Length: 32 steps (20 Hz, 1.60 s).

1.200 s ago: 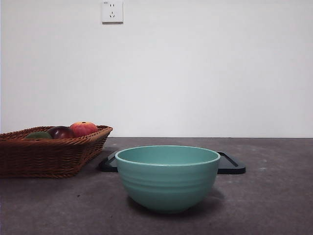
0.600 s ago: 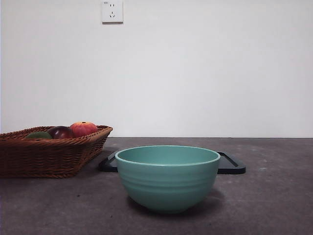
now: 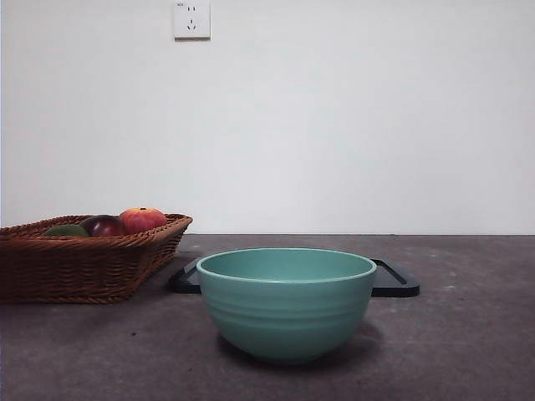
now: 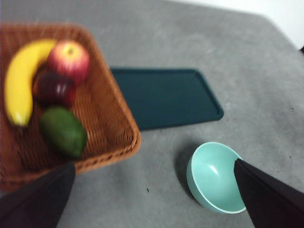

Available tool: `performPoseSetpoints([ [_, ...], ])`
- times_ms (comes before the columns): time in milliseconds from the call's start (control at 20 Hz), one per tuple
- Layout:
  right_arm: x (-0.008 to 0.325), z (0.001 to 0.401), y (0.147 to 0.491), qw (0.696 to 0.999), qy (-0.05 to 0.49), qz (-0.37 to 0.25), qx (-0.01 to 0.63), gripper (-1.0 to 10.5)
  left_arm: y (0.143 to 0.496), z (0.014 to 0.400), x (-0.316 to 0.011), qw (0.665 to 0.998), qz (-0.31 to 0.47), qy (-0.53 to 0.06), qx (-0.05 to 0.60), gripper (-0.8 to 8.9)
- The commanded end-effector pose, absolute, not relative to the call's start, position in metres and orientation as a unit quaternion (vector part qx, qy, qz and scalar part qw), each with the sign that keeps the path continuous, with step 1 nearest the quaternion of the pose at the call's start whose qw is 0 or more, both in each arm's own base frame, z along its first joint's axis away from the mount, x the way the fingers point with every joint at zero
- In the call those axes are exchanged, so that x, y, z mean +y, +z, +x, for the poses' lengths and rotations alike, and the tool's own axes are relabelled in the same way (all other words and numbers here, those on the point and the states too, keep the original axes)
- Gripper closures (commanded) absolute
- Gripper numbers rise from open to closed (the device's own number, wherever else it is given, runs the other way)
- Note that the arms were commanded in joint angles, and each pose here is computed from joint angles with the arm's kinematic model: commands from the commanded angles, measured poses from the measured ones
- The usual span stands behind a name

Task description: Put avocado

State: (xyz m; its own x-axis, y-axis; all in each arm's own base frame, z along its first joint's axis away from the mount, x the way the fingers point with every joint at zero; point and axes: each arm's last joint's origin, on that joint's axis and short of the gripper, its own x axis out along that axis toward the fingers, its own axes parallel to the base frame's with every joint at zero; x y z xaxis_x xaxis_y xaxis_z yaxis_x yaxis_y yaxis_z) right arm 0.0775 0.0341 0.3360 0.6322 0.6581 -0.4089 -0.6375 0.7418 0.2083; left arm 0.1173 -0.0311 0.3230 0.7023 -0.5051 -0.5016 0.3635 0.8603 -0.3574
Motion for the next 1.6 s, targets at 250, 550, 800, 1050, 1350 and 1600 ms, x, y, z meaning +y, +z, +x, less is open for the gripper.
performPoseSetpoints([
  [250, 0.035, 0.079, 0.343, 0.906, 0.362, 0.023, 0.218, 3.2, 0.291, 0.185, -0.042, 0.867, -0.16, -0.169, 0.441, 2.31],
  [550, 0.035, 0.079, 0.343, 0.906, 0.361, 0.025, 0.219, 3.2, 0.275, 0.252, -0.05, 0.848, -0.122, -0.119, 0.503, 2.31],
  [800, 0.035, 0.079, 0.343, 0.906, 0.361, 0.025, 0.219, 3.2, 0.262, 0.296, -0.056, 0.83, -0.105, -0.083, 0.542, 2.42],
  [1050, 0.035, 0.079, 0.343, 0.906, 0.361, 0.025, 0.219, 3.2, 0.244, 0.329, -0.064, 0.804, -0.092, -0.078, 0.583, 2.59],
  [1350, 0.035, 0.079, 0.343, 0.906, 0.36, 0.029, 0.22, 3.2, 0.208, 0.345, -0.069, 0.768, -0.08, -0.062, 0.632, 2.61],
  [1600, 0.035, 0.079, 0.343, 0.906, 0.358, 0.037, 0.223, 3.2, 0.192, 0.351, -0.07, 0.758, -0.078, -0.058, 0.644, 4.27],
])
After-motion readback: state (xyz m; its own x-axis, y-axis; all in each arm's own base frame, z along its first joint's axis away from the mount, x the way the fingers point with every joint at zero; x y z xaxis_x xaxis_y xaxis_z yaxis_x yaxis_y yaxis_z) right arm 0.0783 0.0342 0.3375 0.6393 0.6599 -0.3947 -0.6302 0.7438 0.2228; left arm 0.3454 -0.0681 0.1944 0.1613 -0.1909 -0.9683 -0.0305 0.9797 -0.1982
